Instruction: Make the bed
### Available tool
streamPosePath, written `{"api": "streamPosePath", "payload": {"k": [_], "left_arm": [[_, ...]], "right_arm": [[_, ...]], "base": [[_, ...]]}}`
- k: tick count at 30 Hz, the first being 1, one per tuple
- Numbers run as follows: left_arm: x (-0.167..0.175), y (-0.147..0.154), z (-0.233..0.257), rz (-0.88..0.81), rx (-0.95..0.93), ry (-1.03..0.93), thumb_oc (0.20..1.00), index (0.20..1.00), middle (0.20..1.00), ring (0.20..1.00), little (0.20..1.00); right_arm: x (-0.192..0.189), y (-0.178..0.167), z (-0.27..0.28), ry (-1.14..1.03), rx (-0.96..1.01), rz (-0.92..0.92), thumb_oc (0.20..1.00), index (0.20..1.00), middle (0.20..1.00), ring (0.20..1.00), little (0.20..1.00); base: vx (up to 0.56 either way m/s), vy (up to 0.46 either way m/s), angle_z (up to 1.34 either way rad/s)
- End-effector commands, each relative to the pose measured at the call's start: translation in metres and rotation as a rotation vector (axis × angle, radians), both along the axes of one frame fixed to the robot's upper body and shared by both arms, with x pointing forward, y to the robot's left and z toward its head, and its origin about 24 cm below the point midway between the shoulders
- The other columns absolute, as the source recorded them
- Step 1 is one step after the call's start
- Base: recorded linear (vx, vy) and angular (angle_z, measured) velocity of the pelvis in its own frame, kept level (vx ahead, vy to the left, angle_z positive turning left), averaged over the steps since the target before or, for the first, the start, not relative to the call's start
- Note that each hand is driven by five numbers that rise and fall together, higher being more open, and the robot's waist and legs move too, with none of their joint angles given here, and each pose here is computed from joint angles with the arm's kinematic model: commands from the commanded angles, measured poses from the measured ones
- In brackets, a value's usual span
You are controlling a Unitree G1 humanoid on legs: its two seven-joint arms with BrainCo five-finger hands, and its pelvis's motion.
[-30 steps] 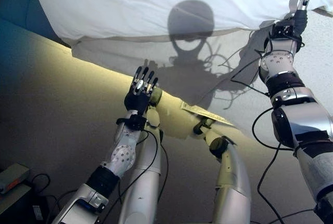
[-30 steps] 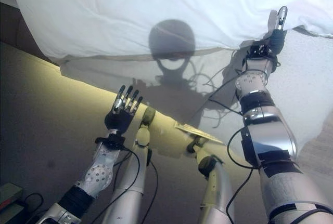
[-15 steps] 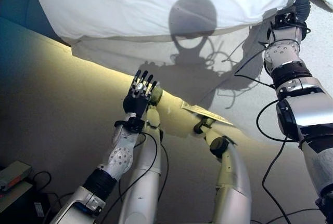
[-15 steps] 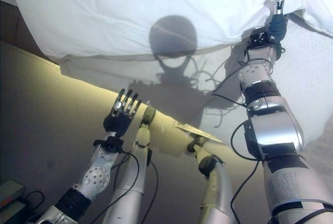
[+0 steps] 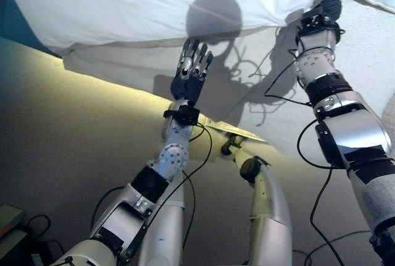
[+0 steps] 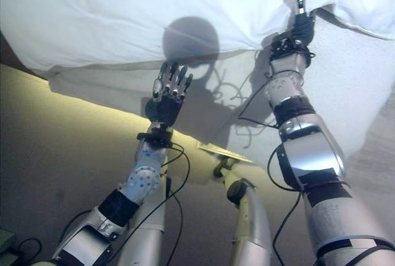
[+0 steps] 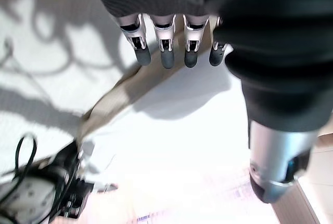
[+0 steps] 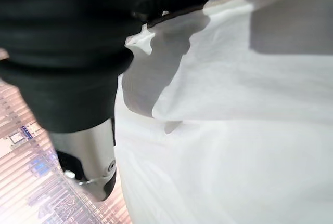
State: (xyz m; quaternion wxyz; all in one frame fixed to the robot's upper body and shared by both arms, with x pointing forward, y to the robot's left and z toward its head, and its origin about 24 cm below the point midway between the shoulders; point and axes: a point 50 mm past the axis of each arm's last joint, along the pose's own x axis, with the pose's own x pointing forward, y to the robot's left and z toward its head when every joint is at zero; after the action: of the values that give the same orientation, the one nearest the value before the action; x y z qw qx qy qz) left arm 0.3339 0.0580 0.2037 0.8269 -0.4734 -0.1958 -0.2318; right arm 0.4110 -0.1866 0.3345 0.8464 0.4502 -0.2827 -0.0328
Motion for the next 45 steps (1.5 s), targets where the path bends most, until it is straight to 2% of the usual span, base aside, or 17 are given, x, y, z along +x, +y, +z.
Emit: {"api": "streamPosePath", "payload": {"k": [1,9,15,21,24,27,36,45], "left_arm": [[-0.001,0.009,0.018,0.045,-0.087,-0.057,1.0,1.0,1.0,1.0,1.0],[0.016,0.017,0.018,0.096,-0.189,0.027,1.0,1.0,1.0,1.0,1.0],[0.023,0.019,0.012,0.109,-0.253,0.088,1.0,1.0,1.0,1.0,1.0],[0.021,0.029,0.024,0.148,-0.284,0.039,1.0,1.0,1.0,1.0,1.0],[0.022,0.047,0.028,0.214,-0.331,0.025,1.0,1.0,1.0,1.0,1.0],[0.022,0.052,0.026,0.225,-0.347,0.031,1.0,1.0,1.0,1.0,1.0],[0.025,0.042,-0.005,0.174,-0.358,0.149,1.0,1.0,1.0,1.0,1.0],[0.03,0.048,-0.011,0.21,-0.354,0.185,1.0,1.0,1.0,1.0,1.0]], "right_arm": [[-0.008,0.038,0.024,-0.117,-0.082,0.089,1.0,1.0,1.0,1.0,1.0],[-0.01,0.068,0.026,-0.136,-0.11,0.171,1.0,1.0,1.0,1.0,1.0],[-0.01,0.078,0.029,-0.139,-0.112,0.199,1.0,1.0,1.0,1.0,1.0],[-0.01,0.077,0.03,-0.134,-0.121,0.19,1.0,1.0,1.0,1.0,1.0],[-0.009,0.071,0.029,-0.131,-0.106,0.178,1.0,1.0,1.0,1.0,1.0],[-0.009,0.068,0.027,-0.129,-0.094,0.171,1.0,1.0,1.0,1.0,1.0],[-0.009,0.076,0.027,-0.127,-0.08,0.193,1.0,1.0,1.0,1.0,1.0],[-0.009,0.078,0.025,-0.123,-0.076,0.193,1.0,1.0,1.0,1.0,1.0]], "base": [[-0.03,0.031,-0.07],[-0.03,0.036,-0.1],[-0.01,0.007,-0.06],[0.0,0.0,0.0],[0.0,0.0,0.0],[0.0,0.0,0.0],[0.0,0.0,0.0],[0.0,0.0,0.0]]}}
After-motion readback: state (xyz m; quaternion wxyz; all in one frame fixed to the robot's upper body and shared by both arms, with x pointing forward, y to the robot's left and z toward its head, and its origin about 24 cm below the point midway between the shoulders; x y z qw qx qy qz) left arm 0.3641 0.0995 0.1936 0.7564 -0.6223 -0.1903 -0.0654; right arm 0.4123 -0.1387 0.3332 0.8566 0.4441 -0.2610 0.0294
